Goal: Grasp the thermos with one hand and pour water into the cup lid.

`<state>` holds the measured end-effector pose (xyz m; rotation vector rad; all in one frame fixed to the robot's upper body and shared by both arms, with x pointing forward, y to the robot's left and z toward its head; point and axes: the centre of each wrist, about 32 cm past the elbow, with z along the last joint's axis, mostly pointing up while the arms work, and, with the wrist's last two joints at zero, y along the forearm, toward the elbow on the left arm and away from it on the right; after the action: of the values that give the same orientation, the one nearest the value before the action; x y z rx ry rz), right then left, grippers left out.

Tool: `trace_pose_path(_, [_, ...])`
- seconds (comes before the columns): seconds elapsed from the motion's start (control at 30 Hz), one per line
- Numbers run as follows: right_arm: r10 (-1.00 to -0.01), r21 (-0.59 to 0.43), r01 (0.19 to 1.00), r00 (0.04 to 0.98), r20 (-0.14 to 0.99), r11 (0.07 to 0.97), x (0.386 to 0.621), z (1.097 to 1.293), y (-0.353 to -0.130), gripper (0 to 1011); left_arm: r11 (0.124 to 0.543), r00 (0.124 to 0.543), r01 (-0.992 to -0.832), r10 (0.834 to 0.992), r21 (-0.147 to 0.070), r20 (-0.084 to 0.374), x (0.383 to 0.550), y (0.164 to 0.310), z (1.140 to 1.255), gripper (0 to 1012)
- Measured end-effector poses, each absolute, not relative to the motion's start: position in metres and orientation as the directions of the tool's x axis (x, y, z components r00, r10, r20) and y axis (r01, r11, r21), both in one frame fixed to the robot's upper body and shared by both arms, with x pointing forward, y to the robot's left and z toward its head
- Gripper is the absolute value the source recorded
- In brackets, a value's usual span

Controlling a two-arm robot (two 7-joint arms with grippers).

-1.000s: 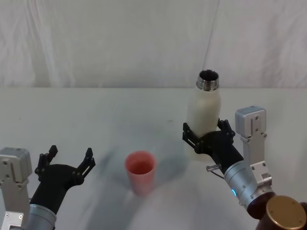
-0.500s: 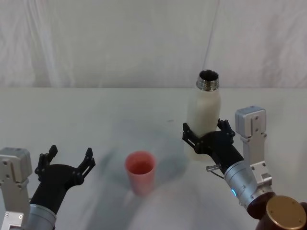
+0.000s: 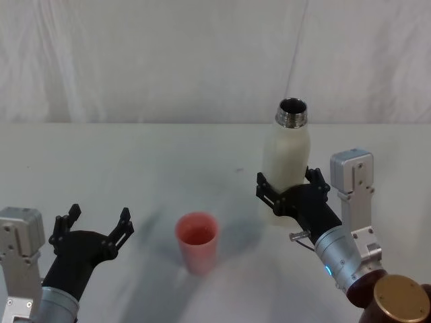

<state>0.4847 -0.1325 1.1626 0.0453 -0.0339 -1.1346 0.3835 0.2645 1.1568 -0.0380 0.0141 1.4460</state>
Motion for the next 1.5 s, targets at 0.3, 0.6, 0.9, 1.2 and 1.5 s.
trace_pose_path(0.3, [-0.907, 0.053, 0.905, 0.422, 0.004, 0.422, 0.4847, 1.1626, -0.1325, 950, 0.124, 0.124, -0.992, 0.992, -0.018, -0.033, 0.3835, 0.2645, 1.1568, 1001])
trace_pose_path(0.6, [-0.907, 0.053, 0.905, 0.422, 0.004, 0.422, 0.4847, 1.1626, -0.1324, 950, 0.124, 0.124, -0.992, 0.992, -0.018, -0.033, 0.3835, 0.2645, 1.1568, 1001])
trace_pose_path(0.9, [-0.907, 0.053, 0.905, 0.422, 0.004, 0.422, 0.4847, 1.1626, -0.1324, 950, 0.124, 0.124, -0.992, 0.992, -0.018, -0.033, 0.3835, 0.2645, 1.1568, 1001])
trace_pose_path(1.2, [-0.907, 0.053, 0.905, 0.422, 0.004, 0.422, 0.4847, 1.1625, -0.1324, 950, 0.124, 0.124, -0.992, 0.992, -0.018, -0.033, 0.3835, 0.2645, 1.1568, 1001])
trace_pose_path(1.5, [-0.904, 0.050, 0.903, 0.425, 0.046, 0.427, 0.4849, 1.1642, -0.1324, 950, 0.124, 0.124, -0.992, 0.992, -0.018, -0.033, 0.3835, 0.2645, 1.1568, 1001])
